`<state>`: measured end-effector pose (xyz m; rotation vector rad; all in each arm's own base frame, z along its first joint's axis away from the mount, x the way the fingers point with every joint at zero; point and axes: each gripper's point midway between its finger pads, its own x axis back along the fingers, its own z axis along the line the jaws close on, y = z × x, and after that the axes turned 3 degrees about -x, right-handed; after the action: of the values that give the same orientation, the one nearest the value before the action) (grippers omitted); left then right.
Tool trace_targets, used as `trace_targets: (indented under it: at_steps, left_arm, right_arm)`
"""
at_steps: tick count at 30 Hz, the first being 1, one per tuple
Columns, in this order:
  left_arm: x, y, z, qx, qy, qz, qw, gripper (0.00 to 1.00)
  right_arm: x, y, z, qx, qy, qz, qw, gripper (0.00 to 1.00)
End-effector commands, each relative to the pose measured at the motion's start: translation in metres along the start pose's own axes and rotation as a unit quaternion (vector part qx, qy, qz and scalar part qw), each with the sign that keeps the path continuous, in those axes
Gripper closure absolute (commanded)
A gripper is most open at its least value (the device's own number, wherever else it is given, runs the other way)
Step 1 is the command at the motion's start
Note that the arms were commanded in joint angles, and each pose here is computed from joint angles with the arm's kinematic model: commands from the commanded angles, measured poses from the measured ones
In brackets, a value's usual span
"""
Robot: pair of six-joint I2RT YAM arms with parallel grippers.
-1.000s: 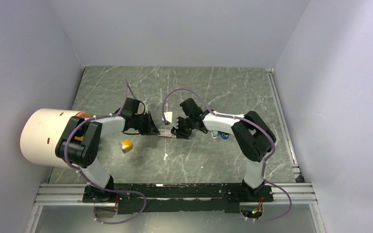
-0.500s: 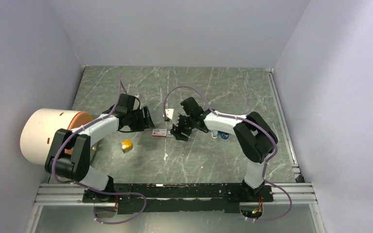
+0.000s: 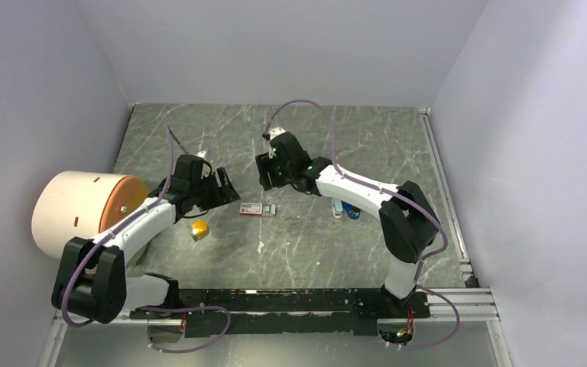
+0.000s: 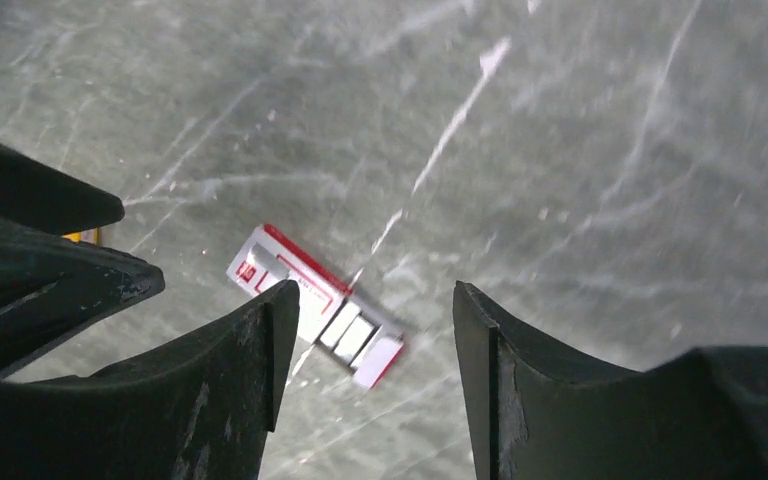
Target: Load the staples into the stapler
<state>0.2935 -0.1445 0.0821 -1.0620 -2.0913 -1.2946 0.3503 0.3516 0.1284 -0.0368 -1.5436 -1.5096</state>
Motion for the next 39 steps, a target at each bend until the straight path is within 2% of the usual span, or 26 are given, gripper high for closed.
trace_targets:
  at_steps: [1, 5, 8, 15, 27, 37, 39]
  left_arm:
    - [-0.002, 0.011, -0.009, 0.017, -0.026, -0.033, 0.999, 0.29]
    - [-0.01, 0.006, -0.01, 0.027, -0.034, -0.023, 0.999, 0.3]
    - [-0.016, 0.0, -0.011, 0.03, -0.043, -0.013, 0.999, 0.29]
    - [-0.027, -0.007, -0.01, 0.038, -0.048, -0.001, 0.998, 0.28]
    - [-0.037, -0.011, -0.011, 0.039, -0.058, 0.014, 0.997, 0.28]
    - [-0.041, -0.015, -0.011, 0.041, -0.062, 0.022, 0.997, 0.38]
    - [-0.042, -0.016, -0.011, 0.041, -0.064, 0.025, 0.997, 0.41]
  right_arm:
    - [0.004, -0.048, -0.02, -0.131, -0.144, 0.048, 0.98, 0.38]
    - [0.003, -0.069, -0.015, -0.114, -0.191, 0.063, 0.973, 0.37]
    - [-0.001, -0.08, -0.005, -0.107, -0.192, 0.078, 0.972, 0.38]
    - [-0.009, -0.095, 0.001, -0.111, -0.191, 0.099, 0.97, 0.51]
    - [-0.015, -0.107, -0.003, -0.097, -0.203, 0.119, 0.967, 0.52]
    - [-0.011, -0.108, -0.012, -0.09, -0.227, 0.122, 0.962, 0.67]
    - [-0.012, -0.109, -0.011, -0.088, -0.223, 0.124, 0.963, 0.74]
